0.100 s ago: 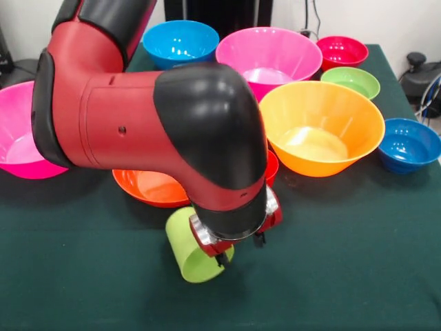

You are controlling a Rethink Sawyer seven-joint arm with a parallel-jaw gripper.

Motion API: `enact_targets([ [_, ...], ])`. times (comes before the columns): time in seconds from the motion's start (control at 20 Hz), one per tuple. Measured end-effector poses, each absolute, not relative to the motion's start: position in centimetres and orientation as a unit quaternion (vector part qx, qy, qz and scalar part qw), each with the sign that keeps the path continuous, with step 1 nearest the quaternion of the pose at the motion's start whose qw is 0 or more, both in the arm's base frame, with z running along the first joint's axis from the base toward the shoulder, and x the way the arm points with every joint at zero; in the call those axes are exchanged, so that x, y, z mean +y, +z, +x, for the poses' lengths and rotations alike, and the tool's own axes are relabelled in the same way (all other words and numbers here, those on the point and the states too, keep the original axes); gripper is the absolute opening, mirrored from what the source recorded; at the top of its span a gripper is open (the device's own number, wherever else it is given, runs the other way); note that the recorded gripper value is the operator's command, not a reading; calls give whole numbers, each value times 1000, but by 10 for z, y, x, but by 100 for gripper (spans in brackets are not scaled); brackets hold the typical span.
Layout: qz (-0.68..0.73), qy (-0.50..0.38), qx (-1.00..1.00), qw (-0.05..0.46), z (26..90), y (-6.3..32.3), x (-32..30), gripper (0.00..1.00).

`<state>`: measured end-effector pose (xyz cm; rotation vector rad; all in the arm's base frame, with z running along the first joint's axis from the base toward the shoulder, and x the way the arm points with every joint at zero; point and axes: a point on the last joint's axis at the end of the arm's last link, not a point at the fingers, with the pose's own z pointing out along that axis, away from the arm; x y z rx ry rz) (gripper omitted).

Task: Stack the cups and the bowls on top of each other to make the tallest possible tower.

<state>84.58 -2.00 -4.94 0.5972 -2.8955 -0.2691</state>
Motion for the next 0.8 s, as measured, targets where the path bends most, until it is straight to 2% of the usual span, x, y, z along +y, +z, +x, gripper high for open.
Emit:
enact_targets([
  [0.3, 209, -52, -966, 142, 832, -59, -34, 100],
  [0.8, 229, -20, -959, 164, 834, -64, -37, 100],
])
